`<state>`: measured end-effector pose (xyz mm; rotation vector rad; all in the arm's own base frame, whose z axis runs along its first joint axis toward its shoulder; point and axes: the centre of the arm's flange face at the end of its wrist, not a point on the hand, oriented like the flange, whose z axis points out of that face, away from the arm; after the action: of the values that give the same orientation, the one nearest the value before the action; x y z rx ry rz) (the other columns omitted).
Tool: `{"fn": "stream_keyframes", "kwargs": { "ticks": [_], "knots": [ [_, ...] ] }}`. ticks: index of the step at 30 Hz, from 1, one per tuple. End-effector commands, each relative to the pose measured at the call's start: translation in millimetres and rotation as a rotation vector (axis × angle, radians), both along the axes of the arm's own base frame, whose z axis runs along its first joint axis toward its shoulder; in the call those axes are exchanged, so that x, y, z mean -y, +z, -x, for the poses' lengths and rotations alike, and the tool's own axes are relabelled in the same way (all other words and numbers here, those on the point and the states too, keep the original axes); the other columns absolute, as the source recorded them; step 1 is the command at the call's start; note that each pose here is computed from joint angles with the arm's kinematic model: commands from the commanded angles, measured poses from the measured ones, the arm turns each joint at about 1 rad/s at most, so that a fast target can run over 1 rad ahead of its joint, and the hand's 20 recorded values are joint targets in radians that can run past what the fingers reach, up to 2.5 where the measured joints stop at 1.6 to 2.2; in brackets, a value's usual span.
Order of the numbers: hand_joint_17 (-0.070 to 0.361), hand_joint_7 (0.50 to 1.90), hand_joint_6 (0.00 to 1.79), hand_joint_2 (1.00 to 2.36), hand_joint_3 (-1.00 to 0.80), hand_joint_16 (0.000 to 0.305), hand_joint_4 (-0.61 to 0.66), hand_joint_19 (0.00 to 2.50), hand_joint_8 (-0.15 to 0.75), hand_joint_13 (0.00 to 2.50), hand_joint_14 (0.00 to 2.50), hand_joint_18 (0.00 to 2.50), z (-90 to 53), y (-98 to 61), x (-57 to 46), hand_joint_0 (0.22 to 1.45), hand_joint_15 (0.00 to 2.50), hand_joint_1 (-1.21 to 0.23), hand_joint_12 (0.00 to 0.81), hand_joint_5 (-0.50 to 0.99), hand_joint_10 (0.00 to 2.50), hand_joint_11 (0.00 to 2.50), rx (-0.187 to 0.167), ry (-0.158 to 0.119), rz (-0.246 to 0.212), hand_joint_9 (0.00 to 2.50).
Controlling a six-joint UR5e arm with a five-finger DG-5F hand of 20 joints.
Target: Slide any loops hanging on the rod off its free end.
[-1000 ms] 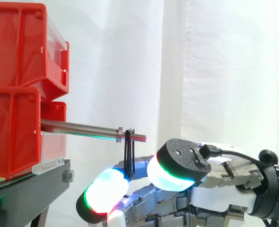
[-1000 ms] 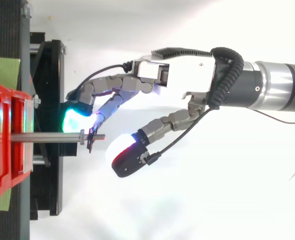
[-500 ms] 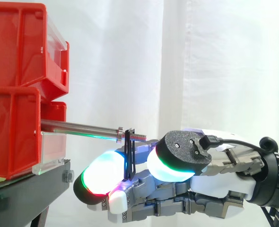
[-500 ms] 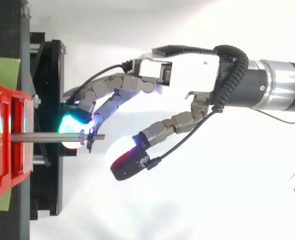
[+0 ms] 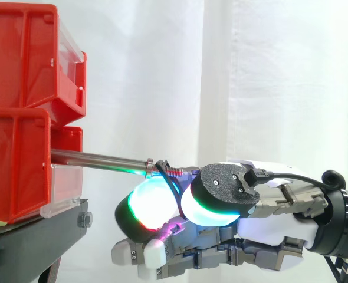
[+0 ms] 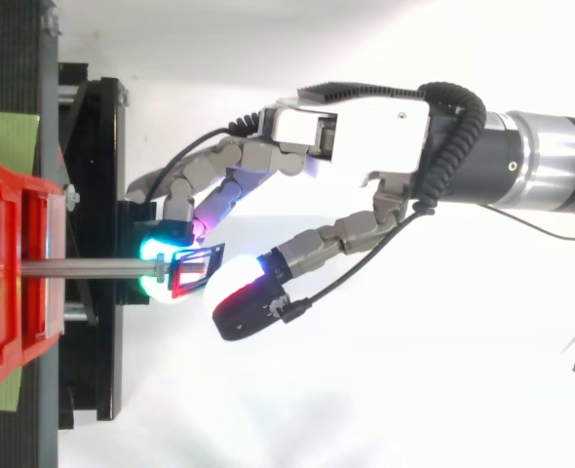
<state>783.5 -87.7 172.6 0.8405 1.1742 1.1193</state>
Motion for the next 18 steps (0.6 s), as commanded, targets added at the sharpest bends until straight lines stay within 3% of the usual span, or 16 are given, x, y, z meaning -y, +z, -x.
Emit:
{"fn": "stream_keyframes", "kwargs": {
  "ticks": [1, 4, 18],
  "knots": [
    [0.114, 0.99, 0.88, 1.02, -0.14, 0.05, 0.09, 0.26, 0.282, 0.51, 0.01, 0.45, 0.0, -0.1, 1.1, 0.6, 0.18, -0.8, 0.348, -0.1, 0.01, 0.25, 0.001, -0.002, 0.0, 0.87],
    [0.126, 1.02, 0.87, 1.01, -0.09, 0.056, 0.08, 0.25, 0.299, 0.6, 0.01, 0.55, 0.2, 1.0, 2.2, 0.6, 0.2, -0.82, 0.376, -0.08, 0.01, 0.25, 0.002, -0.002, 0.0, 0.96],
    [0.125, 1.02, 0.87, 1.01, -0.11, 0.056, 0.09, 0.26, 0.294, 0.59, 0.01, 0.54, 0.7, 0.9, 5.8, 0.6, 0.2, -0.82, 0.374, -0.08, 0.01, 0.23, 0.0, -0.006, -0.006, 0.94]
  ]
}}
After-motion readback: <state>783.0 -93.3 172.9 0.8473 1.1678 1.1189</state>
